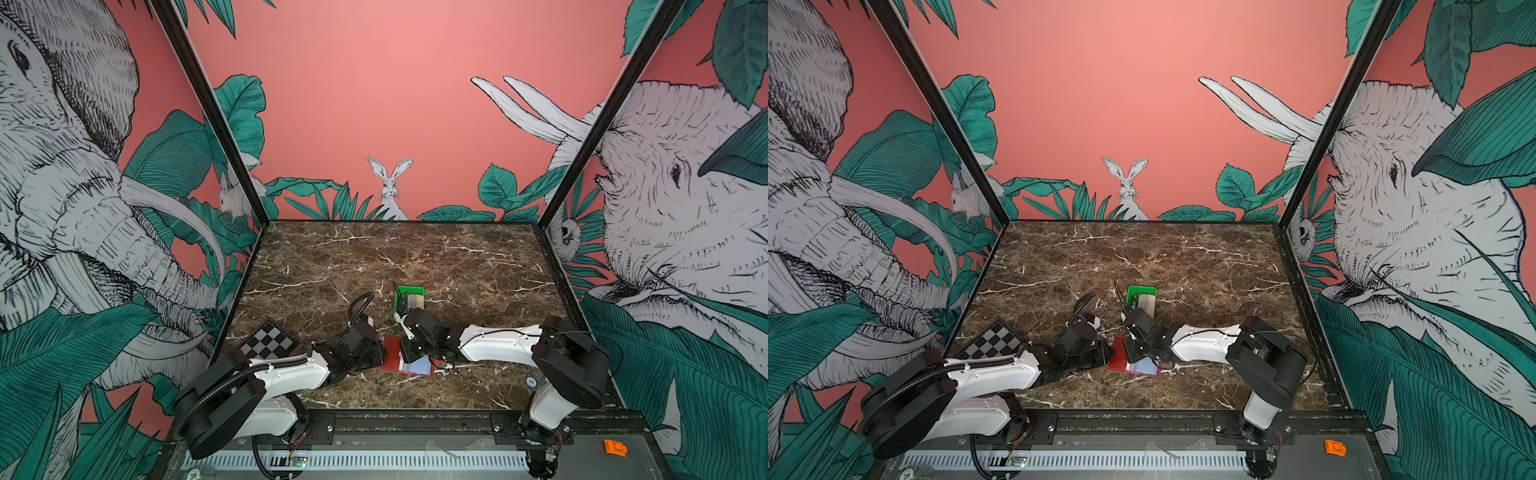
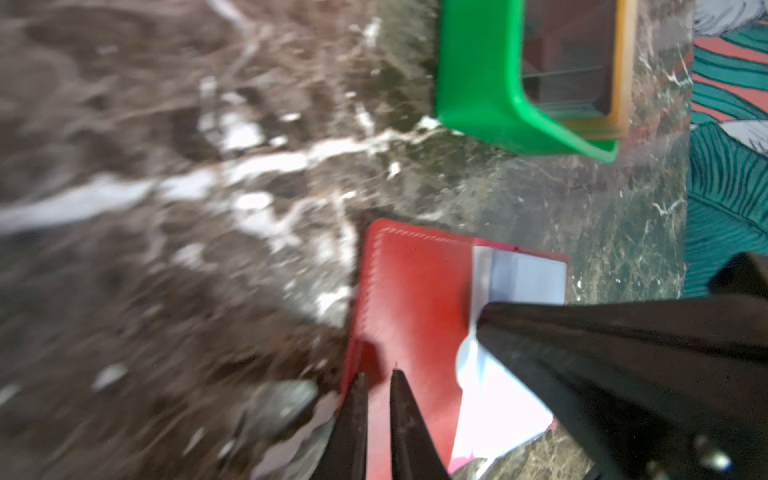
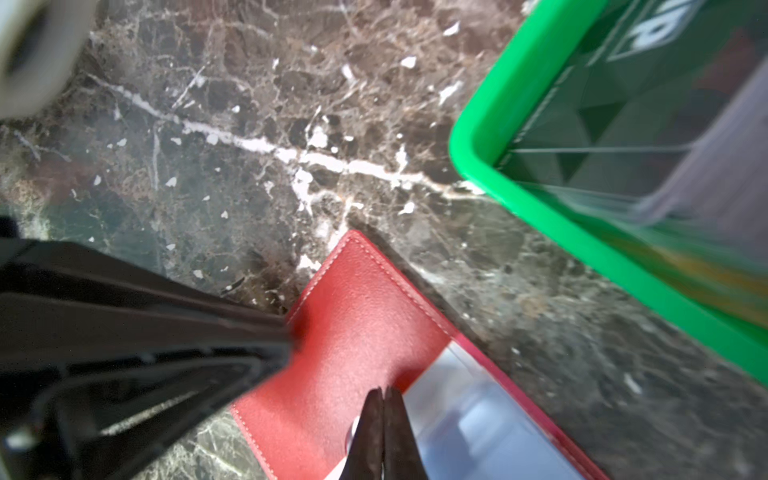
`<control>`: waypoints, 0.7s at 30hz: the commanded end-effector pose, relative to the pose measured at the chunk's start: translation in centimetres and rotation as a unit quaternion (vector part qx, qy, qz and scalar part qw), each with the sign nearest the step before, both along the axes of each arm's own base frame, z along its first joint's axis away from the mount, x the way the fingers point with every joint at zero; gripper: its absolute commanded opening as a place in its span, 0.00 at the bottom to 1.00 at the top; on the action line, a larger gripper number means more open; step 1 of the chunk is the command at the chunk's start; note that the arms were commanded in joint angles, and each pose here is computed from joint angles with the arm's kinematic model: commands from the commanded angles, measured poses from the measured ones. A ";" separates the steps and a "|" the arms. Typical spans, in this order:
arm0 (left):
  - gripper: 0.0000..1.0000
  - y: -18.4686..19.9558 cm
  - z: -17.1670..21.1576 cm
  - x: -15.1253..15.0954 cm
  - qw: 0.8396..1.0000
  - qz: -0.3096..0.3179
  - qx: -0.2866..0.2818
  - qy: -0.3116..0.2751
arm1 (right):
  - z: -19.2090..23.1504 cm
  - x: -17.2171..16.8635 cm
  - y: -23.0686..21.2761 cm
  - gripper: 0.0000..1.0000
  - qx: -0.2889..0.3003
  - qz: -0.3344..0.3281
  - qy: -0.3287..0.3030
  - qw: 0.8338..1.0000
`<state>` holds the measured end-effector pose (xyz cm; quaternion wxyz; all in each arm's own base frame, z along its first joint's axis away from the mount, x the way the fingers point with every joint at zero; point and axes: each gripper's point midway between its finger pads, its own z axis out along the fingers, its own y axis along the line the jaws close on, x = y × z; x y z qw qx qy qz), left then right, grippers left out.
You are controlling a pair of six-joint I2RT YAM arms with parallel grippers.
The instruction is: Put the credit cards into the card holder
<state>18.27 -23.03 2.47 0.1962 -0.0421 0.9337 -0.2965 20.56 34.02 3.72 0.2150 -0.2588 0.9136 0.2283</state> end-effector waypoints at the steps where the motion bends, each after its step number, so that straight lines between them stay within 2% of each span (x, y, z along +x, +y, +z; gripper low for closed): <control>1: 0.14 3.4 -1.4 -1.2 0.998 0.039 0.048 0.016 | 0.5 0.5 -0.5 0.00 -0.005 -0.005 -0.018 1.000; 8: 0.15 3.8 0.0 -1.4 0.999 0.048 0.015 -0.007 | 0.6 0.6 -0.7 0.00 -0.006 -0.006 -0.023 1.000; 10: 0.16 2.5 1.3 -1.2 1.000 0.023 -0.008 -0.019 | 0.8 0.8 -1.1 0.00 -0.013 -0.013 -0.031 0.999; 13: 0.18 1.4 3.2 -1.0 0.999 -0.011 -0.011 -0.030 | 0.7 1.0 -1.6 0.00 -0.018 -0.016 -0.041 0.999; 15: 0.18 0.5 4.2 -0.9 0.999 -0.032 -0.019 -0.038 | 2.0 1.2 -1.7 0.00 -0.007 -0.019 -0.057 0.998; 21: 0.18 -2.4 6.6 -1.2 0.992 -0.098 -0.059 -0.046 | 2.8 1.3 -2.9 0.00 -0.017 -0.025 -0.070 0.997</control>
